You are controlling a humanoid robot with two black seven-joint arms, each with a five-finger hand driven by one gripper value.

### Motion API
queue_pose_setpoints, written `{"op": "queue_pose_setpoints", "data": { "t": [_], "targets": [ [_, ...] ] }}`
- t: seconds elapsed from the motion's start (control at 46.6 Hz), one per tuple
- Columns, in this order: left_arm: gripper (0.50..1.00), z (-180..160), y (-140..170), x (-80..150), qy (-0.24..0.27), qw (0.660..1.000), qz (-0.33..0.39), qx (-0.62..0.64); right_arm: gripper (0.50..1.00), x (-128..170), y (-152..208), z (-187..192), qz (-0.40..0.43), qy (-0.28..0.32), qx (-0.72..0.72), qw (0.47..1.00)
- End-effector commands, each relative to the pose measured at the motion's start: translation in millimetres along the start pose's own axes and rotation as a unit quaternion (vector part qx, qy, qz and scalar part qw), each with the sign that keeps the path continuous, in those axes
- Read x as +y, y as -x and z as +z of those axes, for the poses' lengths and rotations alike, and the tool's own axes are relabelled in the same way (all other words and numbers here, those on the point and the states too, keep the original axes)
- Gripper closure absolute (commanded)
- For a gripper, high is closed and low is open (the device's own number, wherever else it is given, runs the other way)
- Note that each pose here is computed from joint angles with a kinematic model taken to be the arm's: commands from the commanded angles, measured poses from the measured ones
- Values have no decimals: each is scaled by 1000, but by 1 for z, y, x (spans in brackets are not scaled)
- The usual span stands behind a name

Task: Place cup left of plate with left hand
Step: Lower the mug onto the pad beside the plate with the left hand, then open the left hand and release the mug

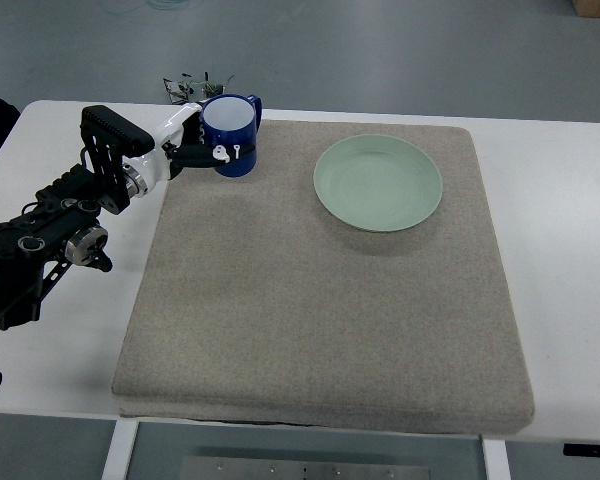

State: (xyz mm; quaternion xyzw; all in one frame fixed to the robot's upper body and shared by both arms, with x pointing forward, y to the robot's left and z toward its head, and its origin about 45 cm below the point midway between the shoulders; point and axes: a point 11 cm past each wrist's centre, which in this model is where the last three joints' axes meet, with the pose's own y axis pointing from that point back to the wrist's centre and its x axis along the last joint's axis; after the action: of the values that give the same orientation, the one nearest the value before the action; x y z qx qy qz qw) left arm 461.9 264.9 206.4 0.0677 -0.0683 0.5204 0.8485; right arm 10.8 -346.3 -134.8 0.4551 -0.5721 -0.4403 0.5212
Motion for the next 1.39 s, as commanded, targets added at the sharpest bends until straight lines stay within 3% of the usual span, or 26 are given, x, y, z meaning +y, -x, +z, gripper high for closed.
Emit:
{"op": "queue_pose_setpoints", "data": {
  "t": [0.0,0.236,0.3,0.708,1.115,1.244,1.308,1.372],
  "targets": [
    [739,-3,-3,2,-4,1000,5,2,566,0,0,0,0,0,0,1000],
    [724,-9,-11,5,-5,1000,24,12,566,0,0,0,0,0,0,1000],
    [692,-11,-15,7,-3,999,30,9,566,0,0,0,-1,0,0,1000],
    [679,-33,-11,18,-26,999,33,14,566,0,0,0,0,0,-1,1000],
    [649,-31,-8,17,-22,999,32,19,566,0,0,0,-1,0,0,1000],
    [613,-31,-8,16,-20,999,33,21,566,0,0,0,-1,0,0,1000],
    [542,-29,-9,16,-18,999,34,21,566,0,0,0,0,0,0,1000],
    [536,-27,-8,14,-16,999,32,23,566,0,0,0,0,0,0,1000]
  ]
}}
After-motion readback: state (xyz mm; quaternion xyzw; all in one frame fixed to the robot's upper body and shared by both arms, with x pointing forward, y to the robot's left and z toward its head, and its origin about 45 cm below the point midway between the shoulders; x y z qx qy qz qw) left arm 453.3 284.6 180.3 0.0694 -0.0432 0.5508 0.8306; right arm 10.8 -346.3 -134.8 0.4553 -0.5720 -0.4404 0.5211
